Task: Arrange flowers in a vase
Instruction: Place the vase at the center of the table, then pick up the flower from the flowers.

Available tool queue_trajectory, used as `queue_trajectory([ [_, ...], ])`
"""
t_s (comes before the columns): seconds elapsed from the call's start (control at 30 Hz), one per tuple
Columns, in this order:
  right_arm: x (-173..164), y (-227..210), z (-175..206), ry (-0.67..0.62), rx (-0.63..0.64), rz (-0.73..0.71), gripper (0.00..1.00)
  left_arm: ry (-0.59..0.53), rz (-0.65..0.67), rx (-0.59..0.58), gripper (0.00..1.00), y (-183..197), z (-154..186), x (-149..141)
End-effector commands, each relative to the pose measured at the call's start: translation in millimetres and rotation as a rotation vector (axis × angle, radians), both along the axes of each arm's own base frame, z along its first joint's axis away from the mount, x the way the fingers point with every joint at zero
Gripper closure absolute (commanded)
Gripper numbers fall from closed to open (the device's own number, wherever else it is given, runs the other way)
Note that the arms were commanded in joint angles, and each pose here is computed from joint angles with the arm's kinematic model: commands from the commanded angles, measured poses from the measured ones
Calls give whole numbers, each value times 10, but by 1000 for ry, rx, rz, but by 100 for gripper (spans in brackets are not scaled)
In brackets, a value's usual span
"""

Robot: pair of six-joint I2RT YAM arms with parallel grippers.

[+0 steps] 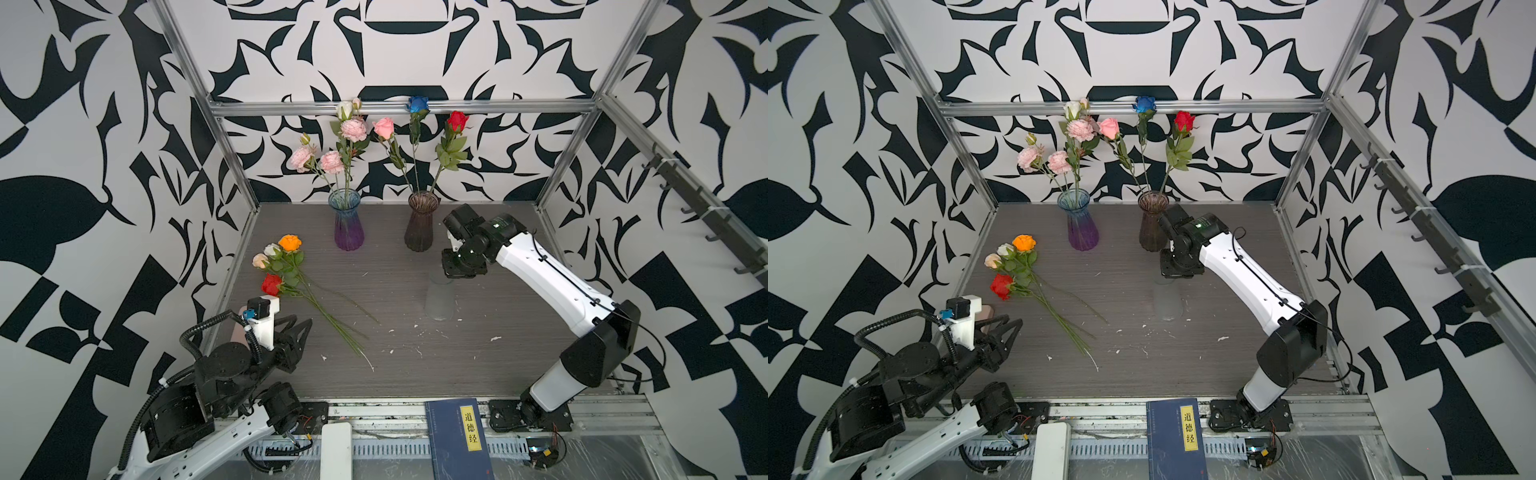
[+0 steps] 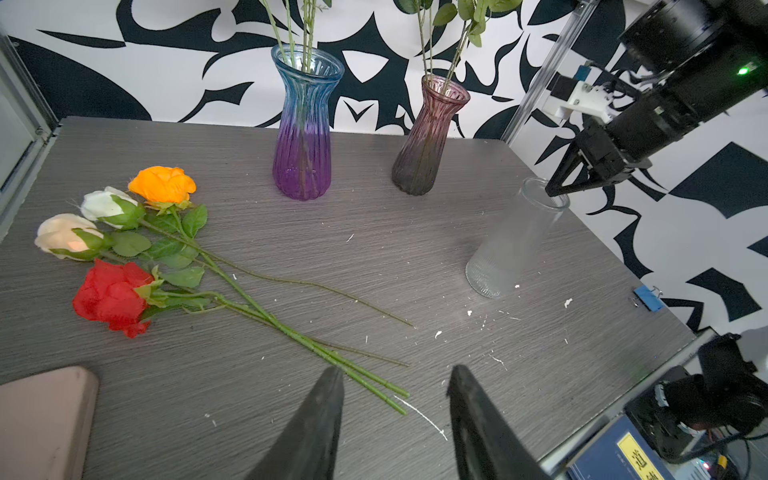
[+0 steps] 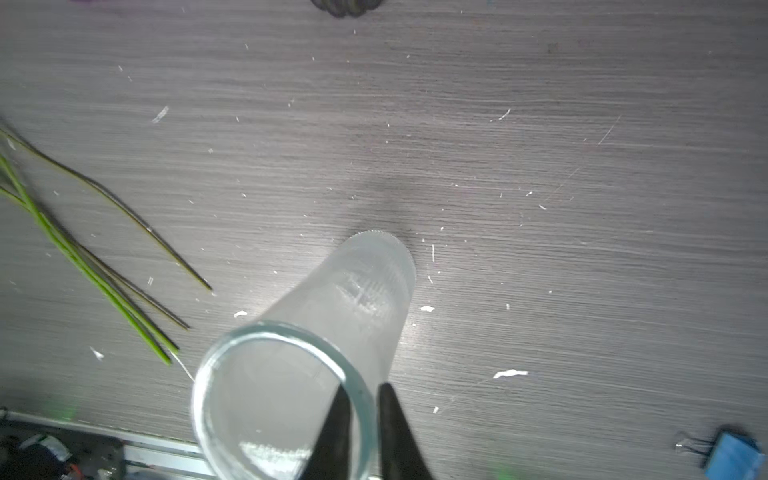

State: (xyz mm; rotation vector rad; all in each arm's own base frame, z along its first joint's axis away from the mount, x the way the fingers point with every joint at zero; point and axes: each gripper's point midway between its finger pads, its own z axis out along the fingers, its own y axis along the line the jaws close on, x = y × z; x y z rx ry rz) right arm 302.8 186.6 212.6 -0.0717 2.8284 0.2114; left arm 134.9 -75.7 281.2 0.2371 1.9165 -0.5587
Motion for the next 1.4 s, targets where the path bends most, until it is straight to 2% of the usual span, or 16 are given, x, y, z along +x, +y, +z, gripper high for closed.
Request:
queue_trajectory([
  [0.0, 63, -40, 370, -121, 60, -28, 69, 30, 40, 40, 49, -25, -78, 88],
  [0.13, 97, -137, 631, -177, 93, -50, 68, 96, 32, 88, 48, -218, -121, 189],
  [0.23, 71, -283, 823, -234, 111, -73, 69, 209, 34, 215, 46, -394, -295, 293],
  [0.3, 33, -410, 865, -252, 123, -94, 70, 274, 45, 288, 45, -496, -396, 372],
  [0.37, -11, -580, 808, -250, 140, -128, 70, 327, 44, 310, 44, -608, -485, 480],
  [0.43, -62, -729, 670, -228, 165, -160, 71, 404, 32, 260, 44, -683, -584, 615],
  [0.57, -174, -985, 263, -159, 225, -233, 71, 577, 60, 15, 49, -578, -751, 1007],
  [0.67, -271, -1100, -92, -117, 233, -271, 71, 640, 102, -145, 56, -406, -815, 1290],
  [0.77, -370, -1114, -466, -64, 220, -278, 71, 703, 183, -207, 65, -199, -972, 1552],
  [0.93, -516, -1090, -883, -12, 239, -291, 72, 801, 283, -82, 65, 57, -1435, 1890],
  [1.07, -581, -1157, -1079, 5, 194, -287, 72, 836, 338, -4, 65, 193, -1725, 2110],
  [1.13, -609, -1212, -1162, 9, 153, -277, 72, 861, 346, 39, 67, 236, -1867, 2190],
  [1.37, -612, -1176, -1234, 10, 172, -264, 72, 908, 418, 198, 68, 478, -2123, 2318],
])
